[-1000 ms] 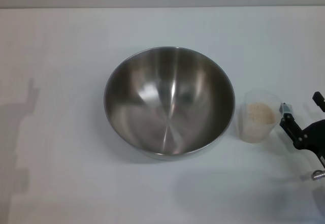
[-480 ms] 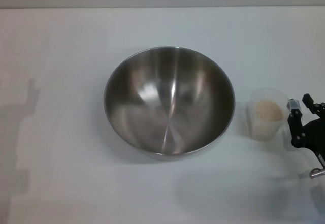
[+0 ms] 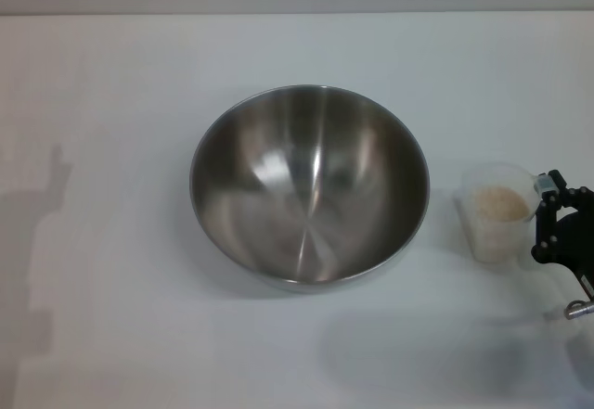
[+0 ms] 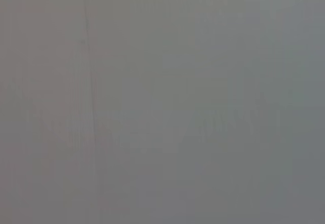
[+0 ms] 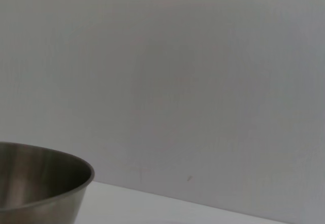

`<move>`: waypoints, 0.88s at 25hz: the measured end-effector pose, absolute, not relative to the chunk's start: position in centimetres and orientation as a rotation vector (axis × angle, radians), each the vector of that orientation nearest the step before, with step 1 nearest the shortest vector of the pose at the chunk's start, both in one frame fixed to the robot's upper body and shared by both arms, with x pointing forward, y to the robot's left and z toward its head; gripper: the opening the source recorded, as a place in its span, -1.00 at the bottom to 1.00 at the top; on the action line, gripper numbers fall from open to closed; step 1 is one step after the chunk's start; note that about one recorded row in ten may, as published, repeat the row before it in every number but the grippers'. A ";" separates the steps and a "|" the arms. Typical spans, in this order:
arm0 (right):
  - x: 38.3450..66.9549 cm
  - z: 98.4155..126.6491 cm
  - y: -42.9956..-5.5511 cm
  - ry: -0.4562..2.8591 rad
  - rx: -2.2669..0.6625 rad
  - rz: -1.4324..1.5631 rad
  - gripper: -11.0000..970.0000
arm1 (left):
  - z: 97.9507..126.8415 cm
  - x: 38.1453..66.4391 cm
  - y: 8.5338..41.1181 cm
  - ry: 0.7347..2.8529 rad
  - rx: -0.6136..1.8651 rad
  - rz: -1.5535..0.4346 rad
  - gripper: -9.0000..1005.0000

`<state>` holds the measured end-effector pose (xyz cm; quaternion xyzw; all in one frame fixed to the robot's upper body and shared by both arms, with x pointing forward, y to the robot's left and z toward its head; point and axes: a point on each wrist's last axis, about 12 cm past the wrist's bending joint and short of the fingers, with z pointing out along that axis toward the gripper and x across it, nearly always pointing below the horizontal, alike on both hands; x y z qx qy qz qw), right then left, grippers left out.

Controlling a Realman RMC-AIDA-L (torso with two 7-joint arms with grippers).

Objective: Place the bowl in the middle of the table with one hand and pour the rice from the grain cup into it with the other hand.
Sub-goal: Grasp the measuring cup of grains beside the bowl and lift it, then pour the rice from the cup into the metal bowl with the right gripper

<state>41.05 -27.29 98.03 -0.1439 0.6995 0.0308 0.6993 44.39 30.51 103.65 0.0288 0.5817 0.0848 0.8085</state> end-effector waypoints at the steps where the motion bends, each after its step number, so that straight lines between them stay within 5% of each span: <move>1: 41.1 98.0 -27.3 1.558 -0.320 0.068 -0.86 | 103.6 44.3 30.6 1.246 0.063 0.183 0.62; 12: 40.9 100.2 -27.6 1.382 -0.279 0.059 -0.92 | 103.4 44.2 30.4 1.254 0.071 0.179 0.62; 22: 46.0 104.3 -26.7 1.107 -0.335 0.047 -0.92 | 102.6 43.5 29.9 1.291 0.115 0.149 0.62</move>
